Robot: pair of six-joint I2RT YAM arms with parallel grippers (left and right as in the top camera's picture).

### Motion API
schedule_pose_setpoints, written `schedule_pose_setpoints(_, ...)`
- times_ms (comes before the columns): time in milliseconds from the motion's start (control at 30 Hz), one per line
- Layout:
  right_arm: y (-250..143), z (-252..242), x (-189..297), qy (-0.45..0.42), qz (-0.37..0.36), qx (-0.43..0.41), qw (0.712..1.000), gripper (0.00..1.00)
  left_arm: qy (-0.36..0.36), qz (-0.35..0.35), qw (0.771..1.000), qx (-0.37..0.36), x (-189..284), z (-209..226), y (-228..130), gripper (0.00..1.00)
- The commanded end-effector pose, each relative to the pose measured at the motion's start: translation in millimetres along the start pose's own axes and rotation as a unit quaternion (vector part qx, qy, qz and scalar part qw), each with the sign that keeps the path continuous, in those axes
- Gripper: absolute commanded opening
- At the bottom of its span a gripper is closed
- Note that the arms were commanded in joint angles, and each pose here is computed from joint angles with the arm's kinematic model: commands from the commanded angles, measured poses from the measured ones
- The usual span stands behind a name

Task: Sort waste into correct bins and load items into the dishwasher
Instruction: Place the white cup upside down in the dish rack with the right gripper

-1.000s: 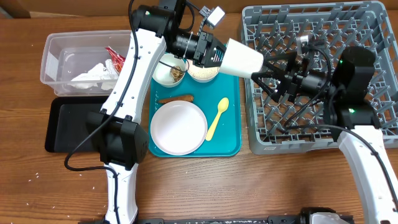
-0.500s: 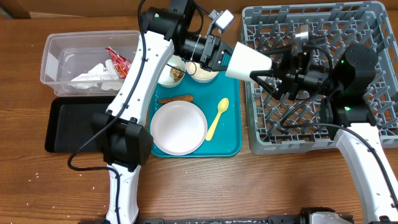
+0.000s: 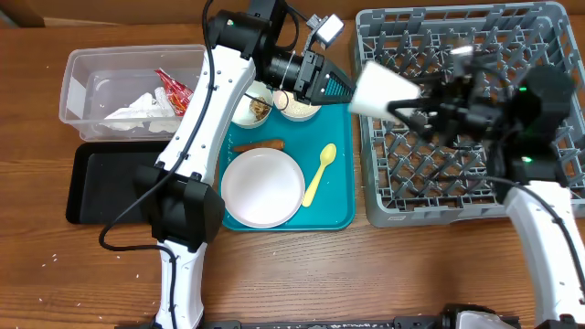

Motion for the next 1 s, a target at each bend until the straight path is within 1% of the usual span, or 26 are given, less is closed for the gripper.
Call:
schedule_pose_setpoints(0, 4.8, -16.4, 46.0, -0.047, -0.026, -0.040, 0.998, 0.45, -0.002, -0.002, 1.000, -0.014, 1.2, -11.7, 1.8, 0.20)
schedule_pose_setpoints(33, 3.6, -25.9, 68.7, -0.080, -0.043, -0.069, 0.993, 0.46, -0.001, -0.003, 1.000, -0.017, 1.2, -11.4, 2.2, 0.21)
schedule_pose_setpoints(100, -0.4, -34.8, 95.9, -0.117, -0.066, -0.111, 0.985, 0.46, 0.004, -0.003, 1.000, -0.026, 1.2, -10.2, 3.7, 0.21)
schedule_pose_setpoints(133, -2.3, -36.4, 104.7, -0.129, -0.074, -0.128, 0.981, 0.46, 0.008, -0.003, 1.000, -0.030, 1.3, -9.3, 4.4, 0.22)
schedule_pose_setpoints(200, -5.2, -33.5, 117.8, -0.150, -0.088, -0.152, 0.973, 0.49, 0.038, -0.003, 0.998, -0.041, 1.6, -2.5, 7.0, 0.22)
schedule_pose_setpoints(300, -10.1, -27.9, 119.3, -0.225, -0.100, -0.183, 0.952, 0.49, 0.122, -0.004, 0.992, -0.037, 4.6, 16.1, 10.3, 0.22)
schedule_pose_setpoints(367, -16.4, -21.7, 117.3, -0.286, -0.097, -0.196, 0.933, 0.49, 0.185, -0.006, 0.982, -0.030, 9.0, 29.6, 11.6, 0.22)
schedule_pose_setpoints(400, -21.2, -16.5, 116.7, -0.338, -0.092, -0.207, 0.914, 0.49, 0.228, -0.007, 0.973, -0.027, 12.9, 38.6, 12.2, 0.22)
schedule_pose_setpoints(433, -23.4, -13.0, 116.6, -0.364, -0.089, -0.211, 0.903, 0.49, 0.258, -0.008, 0.966, -0.022, 16.2, 44.7, 12.4, 0.23)
schedule_pose_setpoints(467, -27.4, -6.8, 116.5, -0.409, -0.081, -0.212, 0.884, 0.49, 0.301, -0.010, 0.954, -0.016, 21.6, 53.1, 12.5, 0.23)
schedule_pose_setpoints(500, -32.2, 4.2, 115.6, -0.465, -0.065, -0.208, 0.858, 0.50, 0.375, -0.016, 0.927, 0.001, 32.9, 66.9, 12.6, 0.23)
schedule_pose_setpoints(567, -37.2, 15.9, 114.7, -0.518, -0.046, -0.201, 0.830, 0.50, 0.446, -0.026, 0.895, 0.020, 45.9, 78.4, 12.5, 0.23)
schedule_pose_setpoints(600, -43.2, 23.7, 114.3, -0.559, -0.030, -0.206, 0.802, 0.50, 0.496, -0.033, 0.867, 0.030, 56.6, 85.5, 12.3, 0.23)
schedule_pose_setpoints(667, -54.3, 28.0, 111.1, -0.596, 0.000, -0.217, 0.773, 0.50, 0.547, -0.036, 0.836, 0.032, 68.6, 91.6, 11.9, 0.24)
schedule_pose_setpoints(733, -69.4, 25.2, 106.9, -0.617, 0.032, -0.243, 0.748, 0.50, 0.584, -0.039, 0.810, 0.034, 77.7, 95.1, 11.5, 0.24)
schedule_pose_setpoints(833, -88.3, 11.5, 95.6, -0.619, 0.080, -0.288, 0.726, 0.50, 0.612, -0.039, 0.789, 0.036, 85.4, 97.4, 10.4, 0.25)
schedule_pose_setpoints(867, -97.1, 1.3, 89.2, -0.617, 0.107, -0.305, 0.717, 0.52, 0.623, -0.038, 0.781, 0.038, 88.4, 98.1, 9.5, 0.26)
schedule_pose_setpoints(933, -112.5, -13.0, 83.4, -0.620, 0.142, -0.339, 0.693, 0.53, 0.631, -0.034, 0.774, 0.041, 90.7, 98.7, 7.4, 0.27)
schedule_pose_setpoints(967, -116.3, -16.7, 82.9, -0.622, 0.150, -0.347, 0.685, 0.54, 0.633, -0.033, 0.772, 0.043, 91.2, 98.8, 6.6, 0.27)
Point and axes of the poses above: each gripper's point midway between its finger pads, its own x axis back along the fingers, its own z axis along the line the jaws close on, y = z × x, the point moved 6 cm from there along x, back along the fingers
